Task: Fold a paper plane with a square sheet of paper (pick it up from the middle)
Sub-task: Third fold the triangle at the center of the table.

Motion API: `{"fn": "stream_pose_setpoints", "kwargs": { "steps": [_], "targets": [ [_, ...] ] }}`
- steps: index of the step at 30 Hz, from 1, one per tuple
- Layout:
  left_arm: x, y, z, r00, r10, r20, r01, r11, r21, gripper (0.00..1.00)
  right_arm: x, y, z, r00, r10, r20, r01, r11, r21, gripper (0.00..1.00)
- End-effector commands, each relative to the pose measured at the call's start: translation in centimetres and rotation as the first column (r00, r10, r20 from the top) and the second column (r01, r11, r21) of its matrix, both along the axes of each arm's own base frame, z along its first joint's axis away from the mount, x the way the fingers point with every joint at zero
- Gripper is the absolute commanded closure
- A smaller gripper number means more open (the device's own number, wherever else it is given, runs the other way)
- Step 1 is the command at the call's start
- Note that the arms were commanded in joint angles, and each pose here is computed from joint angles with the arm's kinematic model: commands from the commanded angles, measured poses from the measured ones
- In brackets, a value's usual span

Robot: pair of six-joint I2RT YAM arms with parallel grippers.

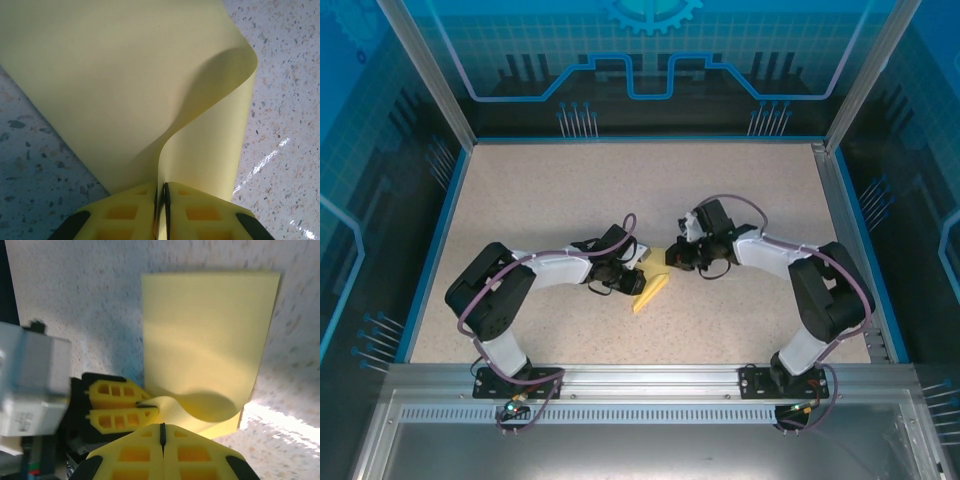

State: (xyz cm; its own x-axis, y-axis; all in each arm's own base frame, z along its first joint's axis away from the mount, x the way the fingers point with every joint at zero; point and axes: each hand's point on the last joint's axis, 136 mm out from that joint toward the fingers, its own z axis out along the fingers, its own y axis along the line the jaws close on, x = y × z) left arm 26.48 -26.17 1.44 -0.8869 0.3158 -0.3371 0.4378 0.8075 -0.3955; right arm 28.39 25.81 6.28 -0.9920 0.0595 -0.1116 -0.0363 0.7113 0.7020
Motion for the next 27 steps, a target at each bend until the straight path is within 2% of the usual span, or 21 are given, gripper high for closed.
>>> {"fn": "stream_pose_setpoints", "kwargs": {
  "steps": [1,13,27],
  "targets": [
    [-0.4,1.0,-1.1,1.000,0.000,-0.010,0.000,0.999,0.037,0.85,-1.5,1.9,-0.2,1.000,0.006,-0.023,-0.004,0.995,0.100,0.96],
    [-0.4,1.2,-1.1,1.000,0.010,-0.012,-0.009,0.999,0.043,0.84,-3.0,3.6,-2.6,0.997,0.032,-0.067,-0.023,0.991,0.133,0.97],
    [-0.5,1.5,-1.2,1.000,0.015,-0.014,-0.014,0.998,0.058,0.84,-3.6,2.8,-6.5,0.992,0.024,-0.122,-0.017,0.998,0.059,0.96]
  ]
}}
